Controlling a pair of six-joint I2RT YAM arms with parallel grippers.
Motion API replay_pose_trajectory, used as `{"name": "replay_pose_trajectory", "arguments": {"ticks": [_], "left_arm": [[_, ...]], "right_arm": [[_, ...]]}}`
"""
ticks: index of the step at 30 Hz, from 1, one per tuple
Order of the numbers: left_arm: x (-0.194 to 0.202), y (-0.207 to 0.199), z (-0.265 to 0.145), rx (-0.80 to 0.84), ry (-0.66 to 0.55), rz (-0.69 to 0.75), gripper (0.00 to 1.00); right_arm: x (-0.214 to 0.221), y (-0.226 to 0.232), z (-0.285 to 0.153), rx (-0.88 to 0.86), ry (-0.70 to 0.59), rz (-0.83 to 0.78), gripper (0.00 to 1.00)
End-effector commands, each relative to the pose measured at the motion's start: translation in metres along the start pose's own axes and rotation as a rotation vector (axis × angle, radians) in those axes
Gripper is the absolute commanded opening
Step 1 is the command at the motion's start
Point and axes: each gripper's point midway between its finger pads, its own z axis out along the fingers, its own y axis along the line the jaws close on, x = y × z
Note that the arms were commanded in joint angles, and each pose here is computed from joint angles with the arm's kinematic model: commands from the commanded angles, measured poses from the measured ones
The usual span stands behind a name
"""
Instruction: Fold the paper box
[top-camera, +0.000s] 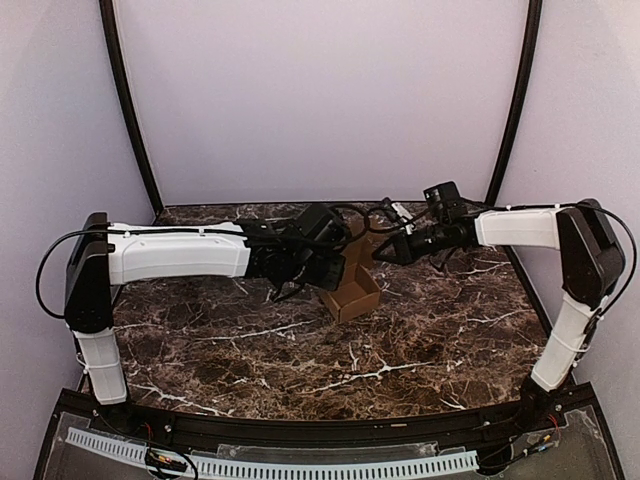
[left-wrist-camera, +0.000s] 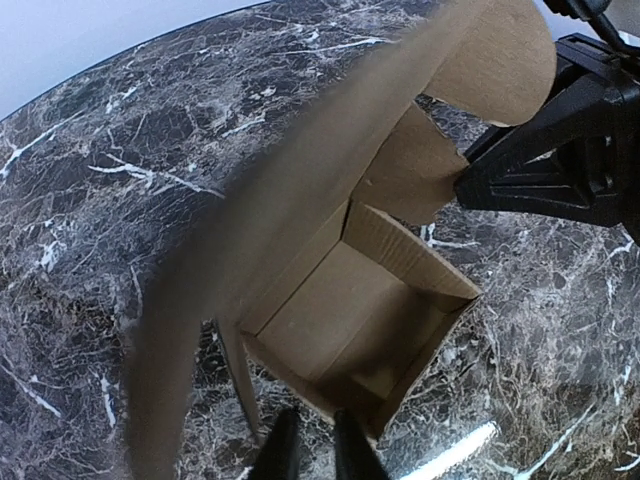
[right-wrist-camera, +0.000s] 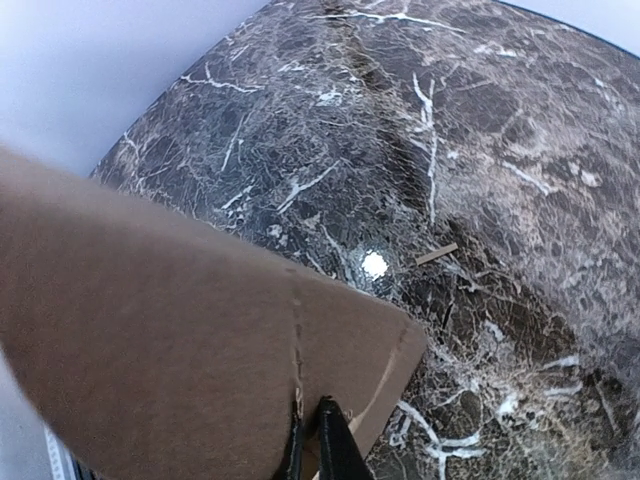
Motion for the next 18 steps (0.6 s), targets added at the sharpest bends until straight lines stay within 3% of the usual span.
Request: {"name": "replay_pose_trajectory", "arguments": {"ticks": [1, 4, 16, 18], "left_arm": [[0.006, 0.002, 0.006, -0.022, 0.018, -0.025, 0.08], [0.004, 0.002, 0.007, -0.021, 0.003, -0.051, 0.02], [0.000, 0.014, 0.009, -0.071, -0.073, -0.162, 0.01], [-0.001, 0.017, 0.008, -0.079, -0.095, -0.170, 0.01]], "right_arm": [[-0.004, 0.009, -0.001, 0.017, -0.040, -0.014, 0.03], [0.000, 0.015, 0.002, 0.010, -0.040, -0.011, 0.00], [-0.009, 0.036, -0.005, -0.038, -0.117, 0.072, 0.00], [-0.011, 0.054, -0.007, -0.104, -0.121, 0.061, 0.12]]}}
